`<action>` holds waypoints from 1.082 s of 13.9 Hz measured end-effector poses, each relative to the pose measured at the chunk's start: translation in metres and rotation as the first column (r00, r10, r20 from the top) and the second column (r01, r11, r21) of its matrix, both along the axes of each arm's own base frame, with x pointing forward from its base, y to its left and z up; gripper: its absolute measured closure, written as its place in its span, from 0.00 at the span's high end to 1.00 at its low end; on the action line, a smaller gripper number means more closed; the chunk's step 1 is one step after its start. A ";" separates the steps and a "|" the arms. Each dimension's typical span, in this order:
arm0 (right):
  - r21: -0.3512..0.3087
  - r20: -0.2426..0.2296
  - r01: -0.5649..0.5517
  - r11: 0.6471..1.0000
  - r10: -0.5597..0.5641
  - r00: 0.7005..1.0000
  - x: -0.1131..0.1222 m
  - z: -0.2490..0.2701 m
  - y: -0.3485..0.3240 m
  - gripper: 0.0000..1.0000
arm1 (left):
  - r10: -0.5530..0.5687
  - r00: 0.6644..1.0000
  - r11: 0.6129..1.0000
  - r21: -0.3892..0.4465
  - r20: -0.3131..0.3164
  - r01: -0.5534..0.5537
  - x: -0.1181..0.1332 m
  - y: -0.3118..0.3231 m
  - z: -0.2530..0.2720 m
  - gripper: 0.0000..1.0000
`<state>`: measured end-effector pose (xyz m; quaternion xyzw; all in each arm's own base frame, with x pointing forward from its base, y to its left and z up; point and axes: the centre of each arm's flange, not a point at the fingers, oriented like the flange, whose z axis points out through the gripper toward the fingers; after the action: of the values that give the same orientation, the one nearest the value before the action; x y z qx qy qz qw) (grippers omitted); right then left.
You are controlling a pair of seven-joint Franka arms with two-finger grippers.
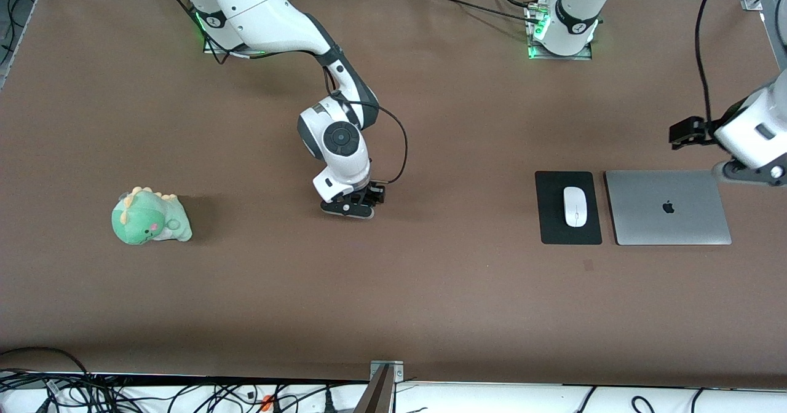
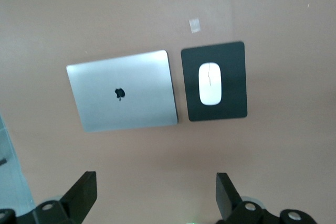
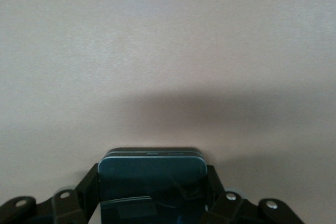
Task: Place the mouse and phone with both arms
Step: 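Release the mouse and raise the left gripper while the right grasps the phone, then carry the black phone with the right gripper beside the green plush toy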
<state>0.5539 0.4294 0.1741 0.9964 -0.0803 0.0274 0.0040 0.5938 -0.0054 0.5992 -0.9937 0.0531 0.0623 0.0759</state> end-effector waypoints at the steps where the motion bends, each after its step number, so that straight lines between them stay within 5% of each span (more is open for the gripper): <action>1: -0.013 -0.013 0.000 1.000 0.000 1.000 0.007 0.006 -0.004 0.81 | 0.010 0.999 1.000 -0.024 0.043 -0.009 -0.008 0.005 0.003 1.00; 3: -0.036 -0.043 -0.048 0.998 0.046 0.998 0.029 0.024 -0.021 0.81 | 0.061 0.992 0.993 -0.106 0.113 -0.049 -0.028 0.024 -0.006 1.00; 6: -0.052 -0.090 -0.146 0.988 0.141 0.986 0.067 0.038 -0.077 0.81 | 0.092 0.990 0.988 -0.133 0.109 -0.077 -0.057 0.037 -0.019 1.00; 9: -0.051 -0.108 -0.189 0.981 0.183 0.977 0.094 0.042 -0.150 0.81 | 0.077 0.991 0.989 -0.134 0.113 -0.061 -0.058 0.028 -0.020 1.00; 15: -0.034 -0.021 -0.178 0.983 0.177 0.984 0.083 0.042 -0.269 0.81 | 0.064 0.991 0.990 -0.130 0.122 -0.048 -0.057 0.022 -0.019 1.00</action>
<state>0.6368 0.1602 0.2163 0.9996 0.0094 0.0202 0.0201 0.5370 0.0168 0.5804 -0.9996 0.0240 -0.0017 0.0139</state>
